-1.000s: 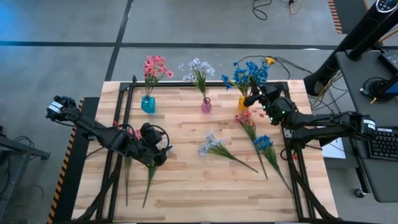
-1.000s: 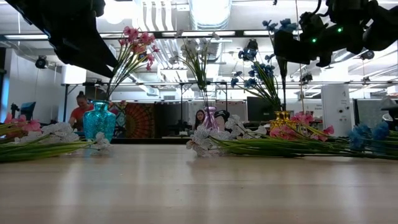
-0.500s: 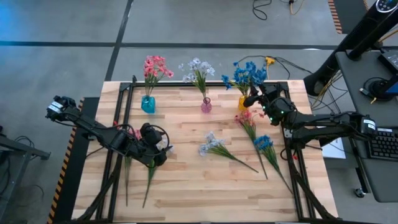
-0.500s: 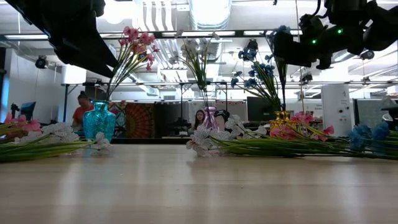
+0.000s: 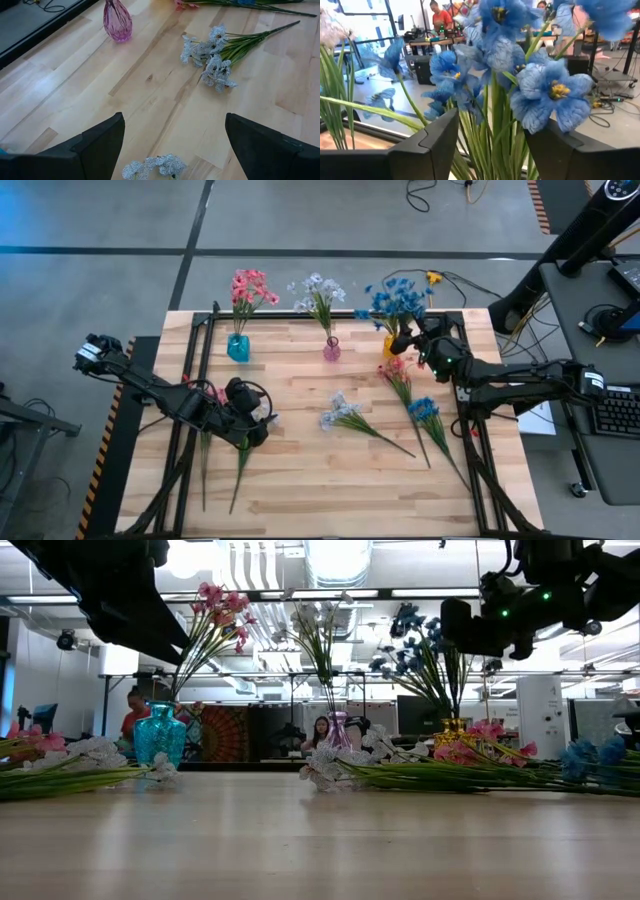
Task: Sort flowers into vase by color
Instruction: Put the right white flowers into the pink vase
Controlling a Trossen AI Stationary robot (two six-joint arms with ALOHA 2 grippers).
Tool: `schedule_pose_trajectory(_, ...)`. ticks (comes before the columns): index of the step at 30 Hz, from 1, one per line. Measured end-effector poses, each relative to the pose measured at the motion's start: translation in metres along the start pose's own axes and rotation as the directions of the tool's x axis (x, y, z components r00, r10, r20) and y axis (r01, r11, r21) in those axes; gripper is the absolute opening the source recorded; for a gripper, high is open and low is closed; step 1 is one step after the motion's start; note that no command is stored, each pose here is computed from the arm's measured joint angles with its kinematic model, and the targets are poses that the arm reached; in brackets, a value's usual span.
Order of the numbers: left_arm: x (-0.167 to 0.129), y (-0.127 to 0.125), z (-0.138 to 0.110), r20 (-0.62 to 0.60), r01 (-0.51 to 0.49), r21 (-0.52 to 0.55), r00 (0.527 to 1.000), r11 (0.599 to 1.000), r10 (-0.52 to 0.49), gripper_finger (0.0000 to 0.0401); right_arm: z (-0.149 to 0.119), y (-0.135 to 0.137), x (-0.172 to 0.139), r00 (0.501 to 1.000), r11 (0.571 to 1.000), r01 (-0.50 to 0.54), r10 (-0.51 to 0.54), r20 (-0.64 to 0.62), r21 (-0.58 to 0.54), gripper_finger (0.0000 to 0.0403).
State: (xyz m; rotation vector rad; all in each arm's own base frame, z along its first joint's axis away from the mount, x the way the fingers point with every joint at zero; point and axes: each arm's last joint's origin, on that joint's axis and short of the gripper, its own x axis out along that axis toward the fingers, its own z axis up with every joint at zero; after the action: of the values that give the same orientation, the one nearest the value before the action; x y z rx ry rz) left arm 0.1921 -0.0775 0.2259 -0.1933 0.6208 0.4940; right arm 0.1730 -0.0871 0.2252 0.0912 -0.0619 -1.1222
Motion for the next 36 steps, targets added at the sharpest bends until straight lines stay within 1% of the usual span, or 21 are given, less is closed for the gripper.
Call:
schedule_pose_trajectory(12,0.0,0.0,0.0,0.0,0.0,0.0,1.0,1.0,0.0,0.0327,-0.008,-0.001,-0.001,0.998,1.0,0.001,-0.003,-0.065,-0.017,0.0253)
schedule_pose_trajectory(19,0.0,0.0,0.0,0.0,0.0,0.0,1.0,1.0,0.0,0.0327,-0.011,0.002,-0.004,0.995,1.0,-0.023,0.021,-0.093,-0.021,0.027)
schedule_pose_trajectory(22,0.0,0.0,0.0,0.0,0.0,-0.003,1.0,1.0,0.0,0.0327,-0.013,0.004,-0.008,0.992,0.999,-0.039,0.037,-0.123,-0.014,0.0272)
schedule_pose_trajectory(26,0.0,0.0,0.0,0.001,0.001,-0.013,1.0,1.0,-0.001,0.0327,-0.016,0.004,-0.017,0.982,0.998,-0.057,0.061,-0.18,0.029,0.0268)
schedule_pose_trajectory(30,0.0,0.0,0.0,0.002,0.003,-0.021,1.0,1.0,-0.003,0.0327,-0.016,0.002,-0.026,0.974,0.995,-0.069,0.083,-0.211,0.075,0.026)
schedule_pose_trajectory(33,0.0,0.0,0.0,0.0,0.006,-0.062,1.0,0.998,-0.006,0.0327,-0.014,0.002,-0.031,0.961,0.984,-0.12,0.149,-0.234,0.135,0.0254)
schedule_pose_trajectory(36,0.0,-0.001,0.0,-0.023,0.029,-0.098,0.999,0.995,-0.031,0.0327,-0.013,0.004,-0.035,0.937,0.956,-0.193,0.246,-0.248,0.219,0.0249)
